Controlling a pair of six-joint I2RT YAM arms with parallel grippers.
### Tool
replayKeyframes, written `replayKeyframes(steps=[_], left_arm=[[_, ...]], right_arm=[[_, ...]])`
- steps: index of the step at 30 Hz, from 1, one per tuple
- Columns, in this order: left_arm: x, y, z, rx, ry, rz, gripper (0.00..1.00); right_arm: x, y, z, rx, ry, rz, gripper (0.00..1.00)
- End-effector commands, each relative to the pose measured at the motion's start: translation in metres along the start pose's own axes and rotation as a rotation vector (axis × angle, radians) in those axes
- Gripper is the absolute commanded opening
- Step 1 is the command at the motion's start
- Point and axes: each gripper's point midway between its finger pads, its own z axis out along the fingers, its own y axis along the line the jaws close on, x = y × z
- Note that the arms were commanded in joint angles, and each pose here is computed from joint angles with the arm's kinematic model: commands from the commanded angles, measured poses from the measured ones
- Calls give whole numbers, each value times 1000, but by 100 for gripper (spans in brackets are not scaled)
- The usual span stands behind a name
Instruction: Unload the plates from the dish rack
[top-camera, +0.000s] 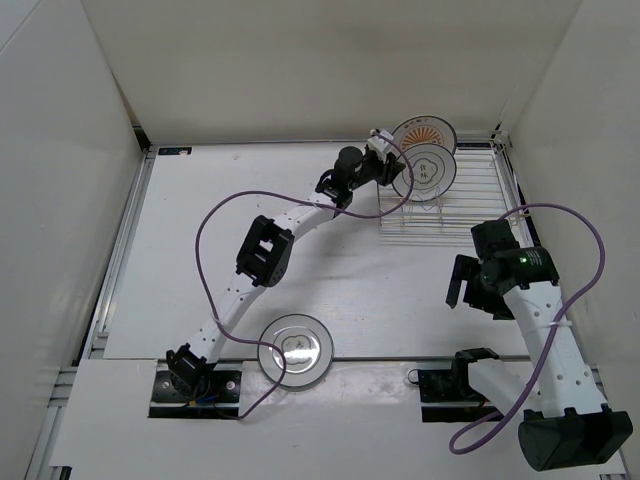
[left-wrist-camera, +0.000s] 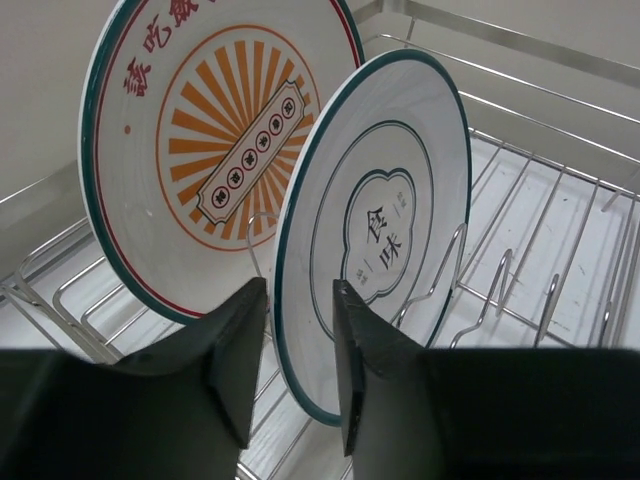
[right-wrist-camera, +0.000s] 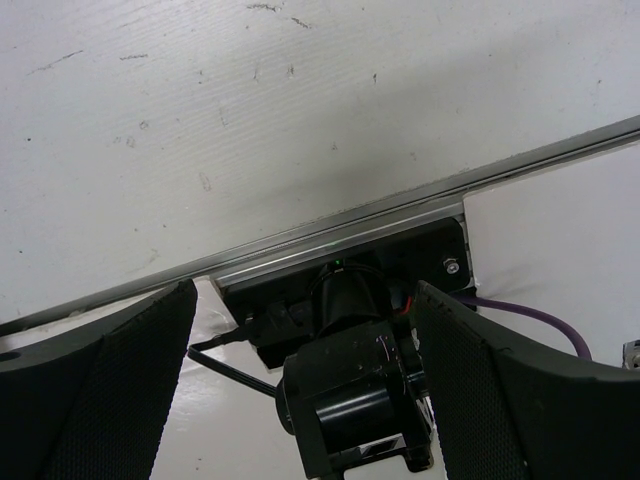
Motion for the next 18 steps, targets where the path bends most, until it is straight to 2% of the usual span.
replayKeyframes(steps=[1,3,8,10,11,14,18], left_arm=[[-20,3,1,-21,-37,-9,42],[-23,6,0,-28,-43,-13,39],[-26,1,-3,-11,-42,-34,20],[-29,0,-3,-4,-45,-41,16],[-34,-1,-3,-2,-52,-40,10],[-38,-5,-7,12,-52,-47,1],[-52,-11,-13,35,-62,-55,1]], right_arm=[[4,-7,-9,36,22,6,90],[4,-7,-9,35,26,7,90],[4,-6,-7,35,31,2,90],[4,-6,-7,34,32,5,90],[4,-5,-7,34,33,1,90],[4,-5,-5,32,32,0,90],[5,-4,-4,28,36,4,90]])
